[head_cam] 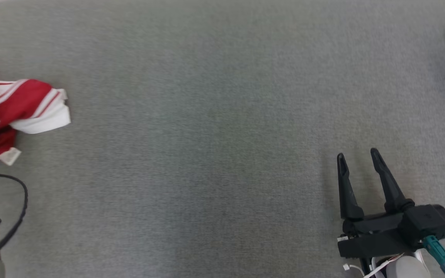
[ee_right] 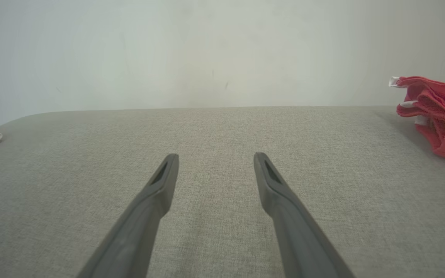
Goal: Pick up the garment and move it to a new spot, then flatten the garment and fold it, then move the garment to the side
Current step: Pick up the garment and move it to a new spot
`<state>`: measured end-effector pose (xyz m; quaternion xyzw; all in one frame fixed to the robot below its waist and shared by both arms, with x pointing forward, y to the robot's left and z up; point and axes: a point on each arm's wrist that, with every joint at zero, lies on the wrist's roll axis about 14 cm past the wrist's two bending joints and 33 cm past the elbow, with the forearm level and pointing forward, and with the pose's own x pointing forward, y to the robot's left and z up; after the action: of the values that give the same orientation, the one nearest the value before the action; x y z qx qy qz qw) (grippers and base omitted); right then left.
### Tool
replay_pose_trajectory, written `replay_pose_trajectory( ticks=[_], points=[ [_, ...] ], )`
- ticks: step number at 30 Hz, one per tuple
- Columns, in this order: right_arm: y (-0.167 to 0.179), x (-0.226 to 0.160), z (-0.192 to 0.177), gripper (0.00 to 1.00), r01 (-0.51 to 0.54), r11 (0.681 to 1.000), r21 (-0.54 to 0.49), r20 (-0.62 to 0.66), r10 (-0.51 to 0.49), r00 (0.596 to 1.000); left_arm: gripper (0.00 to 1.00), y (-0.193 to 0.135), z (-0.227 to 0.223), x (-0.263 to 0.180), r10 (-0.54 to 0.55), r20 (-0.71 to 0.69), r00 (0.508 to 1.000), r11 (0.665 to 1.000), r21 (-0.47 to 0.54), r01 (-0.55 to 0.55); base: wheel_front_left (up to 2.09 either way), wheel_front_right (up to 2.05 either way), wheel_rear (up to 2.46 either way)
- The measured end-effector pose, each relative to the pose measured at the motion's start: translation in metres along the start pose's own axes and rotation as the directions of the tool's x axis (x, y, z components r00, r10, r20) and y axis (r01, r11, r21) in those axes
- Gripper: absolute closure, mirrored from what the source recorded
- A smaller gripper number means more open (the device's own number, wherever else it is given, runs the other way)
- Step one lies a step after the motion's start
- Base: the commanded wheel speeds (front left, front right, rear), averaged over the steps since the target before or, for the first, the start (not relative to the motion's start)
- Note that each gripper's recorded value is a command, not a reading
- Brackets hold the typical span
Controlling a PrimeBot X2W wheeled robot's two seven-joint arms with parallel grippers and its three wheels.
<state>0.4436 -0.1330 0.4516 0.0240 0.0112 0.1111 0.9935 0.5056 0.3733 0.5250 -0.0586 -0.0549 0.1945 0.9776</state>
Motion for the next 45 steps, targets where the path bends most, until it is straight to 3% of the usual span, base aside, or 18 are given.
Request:
replay_pose_trajectory(
  ticks=[3, 10, 14, 16, 21, 24, 25, 26, 28, 32, 38, 45],
  points=[
    [-0.007, 0.002, 0.001, 0.00, 0.012, 1.000, -0.016, 0.006, -0.012, 1.000, 0.00, 0.000, -0.037, 0.008, 0.011, -0.130, 0.991, 1.000, -0.013, -0.013, 0.00, 0.00, 0.00],
    [-0.022, -0.001, 0.001, 0.00, 0.044, 0.998, -0.044, 0.009, -0.043, 0.999, 0.00, 0.004, -0.108, 0.009, 0.035, -0.417, 0.908, 0.999, 0.014, -0.032, 0.00, 0.00, 0.00],
    [-0.027, -0.004, 0.003, 0.00, 0.056, 0.997, -0.055, 0.011, -0.056, 0.998, 0.00, 0.012, -0.137, 0.001, 0.079, -0.582, 0.809, 0.997, 0.025, -0.079, 0.00, 0.00, 0.00],
    [-0.029, -0.004, 0.004, 0.00, 0.059, 0.996, -0.059, 0.015, -0.059, 0.998, 0.00, 0.013, -0.139, 0.003, 0.094, -0.603, 0.792, 0.994, 0.010, -0.110, 0.00, 0.00, 0.00],
    [-0.031, -0.006, 0.007, 0.00, 0.064, 0.996, -0.070, 0.021, -0.062, 0.998, 0.00, 0.014, -0.151, -0.006, 0.120, -0.728, 0.675, 0.985, 0.002, -0.173, 0.00, 0.00, 0.00],
    [-0.031, -0.007, 0.009, 0.00, 0.062, 0.995, -0.076, 0.025, -0.060, 0.998, 0.00, 0.013, -0.151, -0.008, 0.131, -0.752, 0.646, 0.982, 0.010, -0.189, 0.00, 0.00, 0.00],
    [-0.031, -0.007, 0.009, 0.00, 0.061, 0.995, -0.077, 0.025, -0.059, 0.998, 0.16, 0.014, -0.150, -0.008, 0.136, -0.752, 0.645, 0.982, 0.015, -0.190, 0.00, 0.00, 0.00],
    [-0.030, -0.007, 0.010, 0.00, 0.059, 0.995, -0.078, 0.026, -0.057, 0.998, 1.00, 0.013, -0.150, -0.009, 0.138, -0.752, 0.644, 0.982, 0.018, -0.189, 0.00, 0.00, 0.00],
    [-0.029, -0.007, 0.011, 0.00, 0.056, 0.995, -0.077, 0.029, -0.054, 0.998, 1.00, 0.014, -0.150, -0.010, 0.143, -0.756, 0.638, 0.981, 0.023, -0.192, 0.00, 0.00, 0.00],
    [-0.028, -0.008, 0.013, 0.00, 0.055, 0.996, -0.076, 0.034, -0.053, 0.998, 1.00, 0.013, -0.143, -0.009, 0.138, -0.732, 0.668, 0.984, 0.023, -0.178, 0.00, 0.00, 0.00],
    [-0.024, -0.009, 0.022, 0.00, 0.056, 0.997, -0.061, 0.056, -0.053, 0.997, 1.00, 0.009, -0.102, 0.014, 0.101, -0.588, 0.802, 0.990, -0.020, -0.139, 0.00, 0.00, 0.00],
    [-0.014, -0.013, 0.036, 0.00, 0.047, 0.998, -0.031, 0.091, -0.044, 0.995, 1.00, -0.018, -0.009, 0.051, 0.005, -0.300, 0.954, 0.997, -0.073, -0.028, 0.00, 0.00, 0.00]
  ],
)
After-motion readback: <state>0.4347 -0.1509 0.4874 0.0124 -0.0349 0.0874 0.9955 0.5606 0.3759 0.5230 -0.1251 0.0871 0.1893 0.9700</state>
